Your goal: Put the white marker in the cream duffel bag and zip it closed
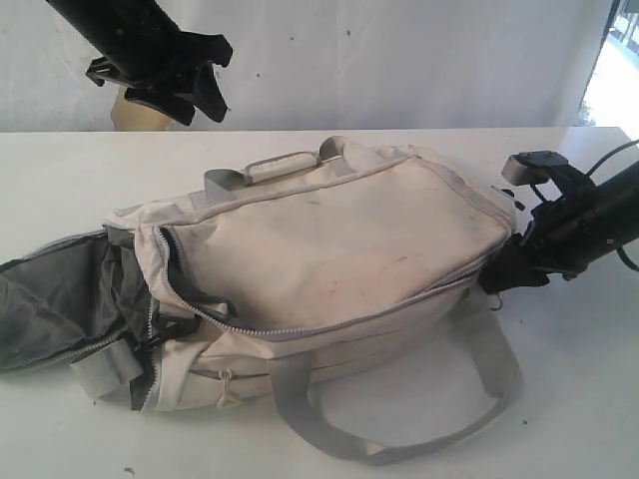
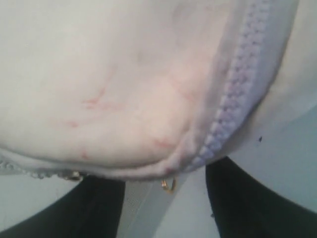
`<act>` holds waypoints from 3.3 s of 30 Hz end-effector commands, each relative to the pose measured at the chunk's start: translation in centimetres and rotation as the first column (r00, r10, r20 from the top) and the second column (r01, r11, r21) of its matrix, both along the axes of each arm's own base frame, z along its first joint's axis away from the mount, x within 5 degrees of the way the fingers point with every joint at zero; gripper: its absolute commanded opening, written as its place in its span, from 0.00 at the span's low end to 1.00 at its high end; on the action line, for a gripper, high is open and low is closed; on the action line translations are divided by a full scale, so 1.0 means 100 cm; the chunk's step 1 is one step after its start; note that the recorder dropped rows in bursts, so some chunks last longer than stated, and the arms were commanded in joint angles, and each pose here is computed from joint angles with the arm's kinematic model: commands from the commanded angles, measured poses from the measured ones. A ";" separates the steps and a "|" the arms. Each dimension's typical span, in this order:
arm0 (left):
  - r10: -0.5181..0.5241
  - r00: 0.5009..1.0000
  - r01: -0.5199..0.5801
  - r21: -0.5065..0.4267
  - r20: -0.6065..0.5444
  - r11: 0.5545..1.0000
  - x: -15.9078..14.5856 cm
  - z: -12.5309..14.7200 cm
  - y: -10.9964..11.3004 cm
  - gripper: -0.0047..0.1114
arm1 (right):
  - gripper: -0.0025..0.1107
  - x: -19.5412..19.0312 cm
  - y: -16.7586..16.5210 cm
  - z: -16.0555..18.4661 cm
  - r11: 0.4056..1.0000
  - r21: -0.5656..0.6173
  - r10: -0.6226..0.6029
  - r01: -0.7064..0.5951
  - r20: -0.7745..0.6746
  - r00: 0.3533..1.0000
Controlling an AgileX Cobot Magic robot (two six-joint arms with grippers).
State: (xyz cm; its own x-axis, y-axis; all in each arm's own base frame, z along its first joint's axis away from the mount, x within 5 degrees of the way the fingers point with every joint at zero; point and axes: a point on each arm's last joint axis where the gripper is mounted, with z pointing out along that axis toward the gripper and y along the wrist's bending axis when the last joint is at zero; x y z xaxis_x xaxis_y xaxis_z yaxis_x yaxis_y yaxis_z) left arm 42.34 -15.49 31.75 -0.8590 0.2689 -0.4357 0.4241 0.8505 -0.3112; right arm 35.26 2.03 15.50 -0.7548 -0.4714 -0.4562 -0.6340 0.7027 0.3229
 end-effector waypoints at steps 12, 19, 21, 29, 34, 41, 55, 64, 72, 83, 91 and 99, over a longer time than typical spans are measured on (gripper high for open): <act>-0.005 1.000 0.005 0.002 0.021 1.000 -0.003 0.008 -0.001 0.44 | 0.34 -0.001 -0.005 -0.020 0.994 -0.056 0.095 -0.095 -0.001 0.995; -0.022 0.999 0.021 0.008 0.030 1.000 -0.003 0.008 -0.001 0.44 | 0.34 0.001 0.000 -0.034 0.998 0.018 0.068 -0.068 -0.043 0.997; -0.022 0.999 0.021 0.010 0.030 1.000 -0.003 0.008 -0.001 0.44 | 0.33 0.001 0.000 -0.034 0.997 0.026 0.068 -0.067 -0.041 0.997; -0.024 0.999 0.024 0.019 0.034 1.000 -0.003 0.007 0.000 0.44 | 0.02 -0.009 0.000 -0.013 0.995 0.019 0.104 -0.103 -0.081 0.991; -0.030 0.999 0.029 0.028 0.038 0.999 -0.003 0.007 0.001 0.44 | 0.02 -0.024 -0.003 0.004 0.998 -0.019 0.061 -0.067 -0.230 0.971; -0.032 0.999 0.031 0.029 0.039 0.999 -0.003 0.007 0.001 0.44 | 0.02 -0.040 -0.003 0.032 0.995 -0.014 0.092 -0.100 -0.280 0.956; -0.036 0.999 0.036 -0.018 0.028 0.999 -0.004 0.009 -0.003 0.44 | 0.02 -0.050 0.078 0.060 0.973 0.176 0.185 -0.147 -0.226 0.956; -0.059 0.998 0.060 -0.111 0.015 0.992 -0.007 0.013 -0.010 0.45 | 0.28 -0.053 0.099 0.065 0.970 0.218 0.000 0.104 -0.429 0.904; -0.079 0.997 0.081 -0.109 0.022 0.991 -0.008 0.013 -0.014 0.45 | 0.59 -0.053 0.100 0.066 0.963 0.234 -0.017 0.135 -0.446 0.895; -0.243 0.966 0.249 -0.068 0.083 0.966 -0.022 0.013 -0.045 0.45 | 0.59 -0.041 0.083 0.075 0.947 0.203 -0.128 0.248 -0.470 0.873; -0.301 0.952 0.304 -0.061 0.060 0.951 -0.028 0.000 -0.066 0.45 | 0.47 -0.028 0.046 0.092 0.906 0.210 -0.249 0.367 -0.437 0.864; -0.503 0.864 0.503 -0.020 -0.007 0.864 -0.058 -0.039 -0.108 0.45 | 0.47 -0.023 0.009 0.093 0.857 0.113 -0.414 0.504 -0.431 0.801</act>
State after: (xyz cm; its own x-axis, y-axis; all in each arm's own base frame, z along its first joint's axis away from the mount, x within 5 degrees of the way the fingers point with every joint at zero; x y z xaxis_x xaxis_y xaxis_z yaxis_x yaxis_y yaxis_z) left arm 37.59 -25.19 28.82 -0.6524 0.6098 -0.4501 0.7558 0.5674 -0.3267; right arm 32.75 4.06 24.93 -0.9901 0.0074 -0.1402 -0.0907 0.7283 0.6792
